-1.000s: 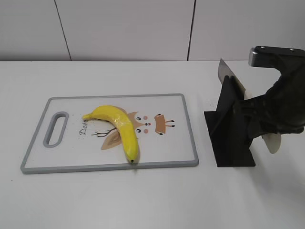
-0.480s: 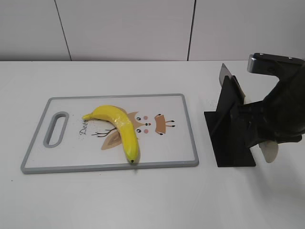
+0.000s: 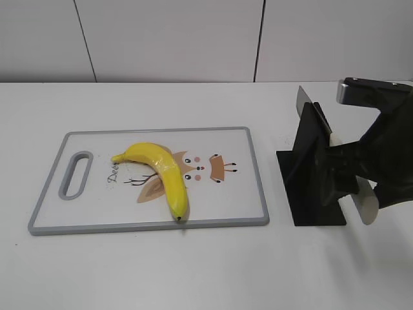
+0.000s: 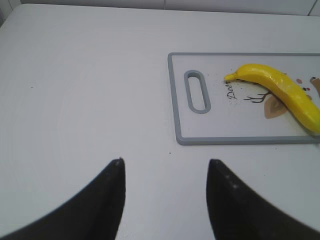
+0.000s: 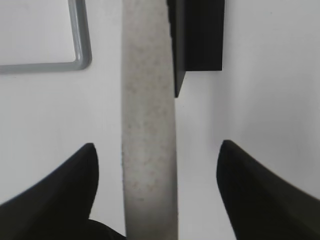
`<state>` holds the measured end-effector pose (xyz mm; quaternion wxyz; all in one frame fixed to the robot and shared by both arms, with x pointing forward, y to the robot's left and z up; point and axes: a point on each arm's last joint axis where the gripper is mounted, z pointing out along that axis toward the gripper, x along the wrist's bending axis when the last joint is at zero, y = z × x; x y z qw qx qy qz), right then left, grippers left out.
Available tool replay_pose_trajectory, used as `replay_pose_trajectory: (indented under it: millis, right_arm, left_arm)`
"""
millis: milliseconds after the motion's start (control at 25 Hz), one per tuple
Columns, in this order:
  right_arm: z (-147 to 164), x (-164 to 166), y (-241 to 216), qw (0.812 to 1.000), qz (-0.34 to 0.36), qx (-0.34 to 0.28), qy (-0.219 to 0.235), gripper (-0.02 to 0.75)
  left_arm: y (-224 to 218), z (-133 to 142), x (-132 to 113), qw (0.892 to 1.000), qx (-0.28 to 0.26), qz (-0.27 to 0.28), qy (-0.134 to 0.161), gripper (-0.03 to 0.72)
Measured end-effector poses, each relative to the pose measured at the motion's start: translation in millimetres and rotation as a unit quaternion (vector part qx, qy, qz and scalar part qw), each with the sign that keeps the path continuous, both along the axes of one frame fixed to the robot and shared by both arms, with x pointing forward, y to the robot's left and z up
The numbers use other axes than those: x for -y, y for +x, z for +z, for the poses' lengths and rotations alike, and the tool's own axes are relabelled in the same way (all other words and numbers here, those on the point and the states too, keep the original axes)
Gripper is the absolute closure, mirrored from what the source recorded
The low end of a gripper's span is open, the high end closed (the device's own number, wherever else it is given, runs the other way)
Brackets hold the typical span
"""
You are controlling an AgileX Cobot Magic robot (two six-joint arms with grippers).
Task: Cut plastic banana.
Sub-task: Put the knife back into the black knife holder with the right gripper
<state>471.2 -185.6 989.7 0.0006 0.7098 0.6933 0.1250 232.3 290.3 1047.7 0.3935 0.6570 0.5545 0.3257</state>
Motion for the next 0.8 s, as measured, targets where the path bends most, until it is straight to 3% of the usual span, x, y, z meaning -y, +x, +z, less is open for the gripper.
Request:
replay_pose_trajectory:
  millis: [120, 400, 640, 800]
  right_arm:
    - [19.1, 1.1, -1.6, 1.000, 0.005, 0.027, 0.009, 0.132]
    - [95.6, 16.7, -36.0, 0.986, 0.057, 0.150, 0.039, 0.127]
    - [146.6, 45.0, -93.0, 0.945, 0.141, 0.293, 0.025, 0.138]
    - [150.7, 61.5, -128.5, 0.923, 0.160, 0.349, 0.022, 0.148]
  left_arm:
    - [0.0, 0.0, 0.0, 1.000, 0.000, 0.000, 0.000, 0.199]
    - [0.0, 0.1, 0.0, 1.000, 0.000, 0.000, 0.000, 0.200]
    - [0.0, 0.1, 0.0, 1.000, 0.000, 0.000, 0.000, 0.206]
    - [0.0, 0.1, 0.0, 1.000, 0.000, 0.000, 0.000, 0.208]
